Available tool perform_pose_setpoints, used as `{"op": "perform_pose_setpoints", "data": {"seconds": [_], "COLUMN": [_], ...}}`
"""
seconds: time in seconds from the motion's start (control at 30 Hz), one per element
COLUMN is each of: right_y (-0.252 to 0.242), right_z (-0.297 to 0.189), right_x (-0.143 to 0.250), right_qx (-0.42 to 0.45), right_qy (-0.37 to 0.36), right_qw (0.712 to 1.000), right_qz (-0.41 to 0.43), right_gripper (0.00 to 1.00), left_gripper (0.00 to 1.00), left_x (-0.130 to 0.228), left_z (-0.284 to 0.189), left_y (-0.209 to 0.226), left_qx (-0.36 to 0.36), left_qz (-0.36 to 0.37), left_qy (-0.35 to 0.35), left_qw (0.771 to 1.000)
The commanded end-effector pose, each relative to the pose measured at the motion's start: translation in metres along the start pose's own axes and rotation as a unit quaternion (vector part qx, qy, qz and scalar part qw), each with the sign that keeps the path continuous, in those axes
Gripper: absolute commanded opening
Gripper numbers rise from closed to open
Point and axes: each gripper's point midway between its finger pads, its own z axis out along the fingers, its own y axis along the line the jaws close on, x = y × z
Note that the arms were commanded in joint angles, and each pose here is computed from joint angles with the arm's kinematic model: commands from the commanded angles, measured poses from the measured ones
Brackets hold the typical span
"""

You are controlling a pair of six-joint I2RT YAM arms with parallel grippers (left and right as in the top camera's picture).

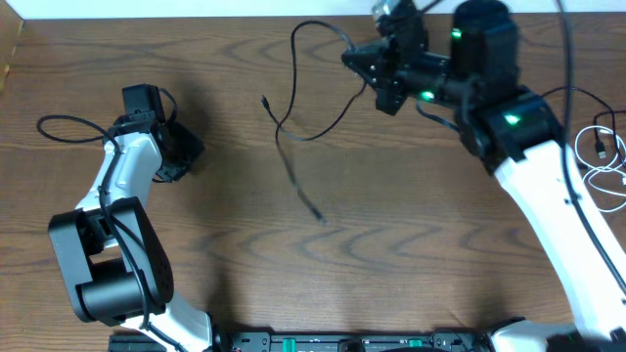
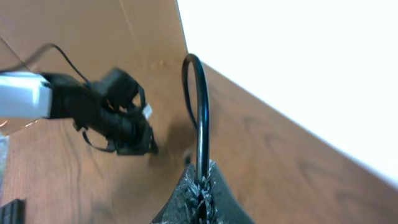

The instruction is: Untangle cables

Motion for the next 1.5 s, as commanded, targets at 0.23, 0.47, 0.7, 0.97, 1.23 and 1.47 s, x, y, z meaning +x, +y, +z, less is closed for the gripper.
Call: {"op": "perform_pose_setpoints", "data": {"seconds": [0.23,0.47,0.7,0.97,1.23,1.47], "right_y": [0.043,0.042,0.044,0.031,-0.024,-0.052], "right_z": [-0.048,-0.048,-0.060,-0.076,-0.093,-0.109], "right_x": [-0.048,-0.049,-0.086,-0.116,-0.123,-0.123], "right_qx": [-0.017,-0.016,0.000,0.073,0.253,0.344], "right_qy": [-0.067,-0.068,-0.139,-0.187,-0.162,-0.134], "right_qw": [0.988,0.988,0.972,0.956,0.916,0.887], "right_qz": [-0.136,-0.137,-0.191,-0.214,-0.265,-0.278], "right_gripper": [0.01,0.01,0.01,0.01,0.06,0.01], "left_gripper": [0.42,0.42,0.42,0.43,0.43,0.43], "left_x": [0.003,0.003,0.003,0.003,0.003,0.003], "left_z": [0.003,0.003,0.003,0.003,0.003,0.003], "left_y": [0.003,0.003,0.003,0.003,0.003,0.003], "left_qx": [-0.005,-0.005,-0.005,-0.005,-0.005,-0.005], "left_qz": [-0.002,-0.002,-0.002,-0.002,-0.002,-0.002], "left_qy": [0.006,0.006,0.006,0.005,0.006,0.006], "left_qw": [1.000,1.000,1.000,1.000,1.000,1.000]}}
